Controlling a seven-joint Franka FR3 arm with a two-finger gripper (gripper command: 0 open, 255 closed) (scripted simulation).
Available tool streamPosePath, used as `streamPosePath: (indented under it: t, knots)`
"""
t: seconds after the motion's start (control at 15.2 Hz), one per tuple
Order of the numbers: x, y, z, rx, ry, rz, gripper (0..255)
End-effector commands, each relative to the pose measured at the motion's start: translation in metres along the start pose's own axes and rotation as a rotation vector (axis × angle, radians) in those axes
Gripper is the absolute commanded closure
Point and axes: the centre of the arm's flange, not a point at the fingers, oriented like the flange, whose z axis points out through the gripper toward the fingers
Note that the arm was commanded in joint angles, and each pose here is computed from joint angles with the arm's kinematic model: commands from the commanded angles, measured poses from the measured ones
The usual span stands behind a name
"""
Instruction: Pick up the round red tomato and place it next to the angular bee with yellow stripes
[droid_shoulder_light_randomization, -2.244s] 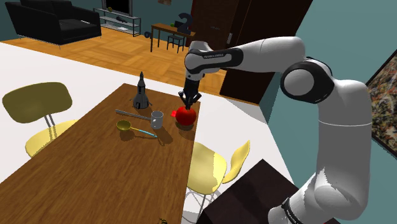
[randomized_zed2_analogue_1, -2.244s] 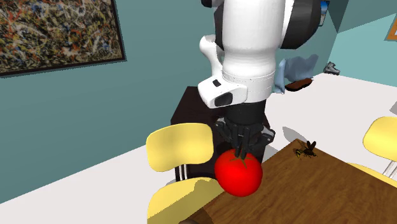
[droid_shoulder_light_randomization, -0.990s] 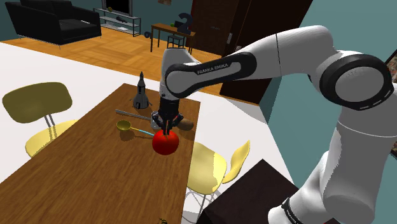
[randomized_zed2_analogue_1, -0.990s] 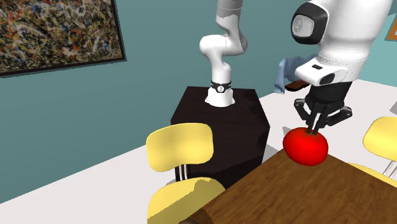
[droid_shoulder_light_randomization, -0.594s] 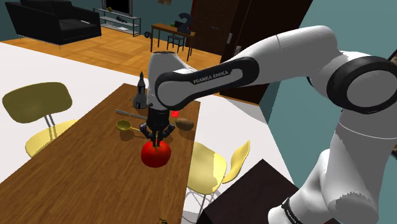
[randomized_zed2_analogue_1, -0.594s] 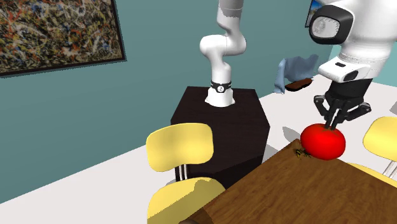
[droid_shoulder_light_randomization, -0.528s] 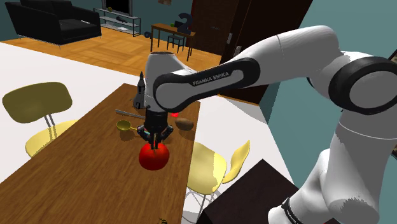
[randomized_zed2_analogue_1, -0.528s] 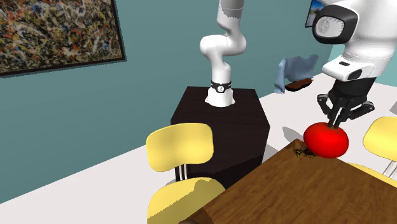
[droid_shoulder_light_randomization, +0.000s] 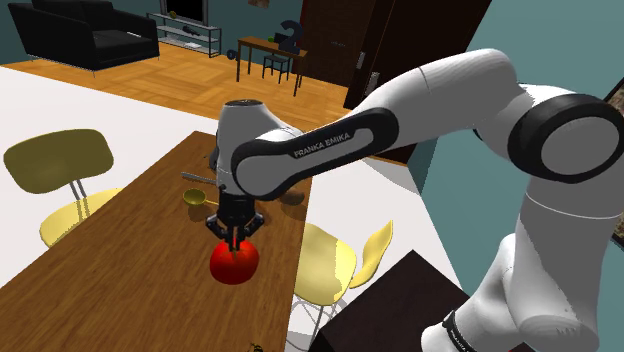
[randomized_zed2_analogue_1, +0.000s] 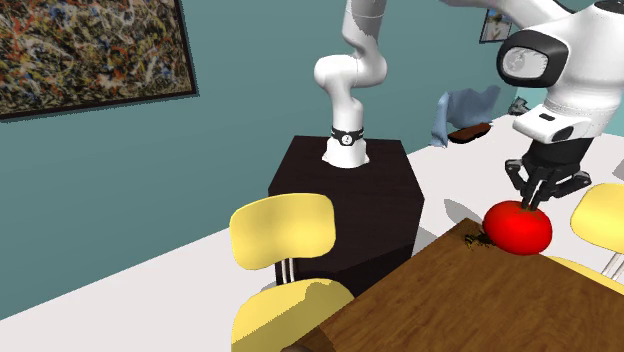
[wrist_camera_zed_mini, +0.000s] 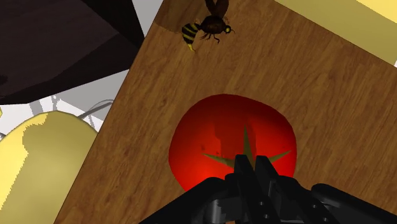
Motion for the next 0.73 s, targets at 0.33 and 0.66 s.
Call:
streamPosePath:
  t: [0.33, 0.66]
  knots:
    - [0.006, 0.000, 0.036, 0.001, 0.000, 0.000, 255]
    - [0.010, 0.001, 0.062, 0.001, 0.000, 0.000, 255]
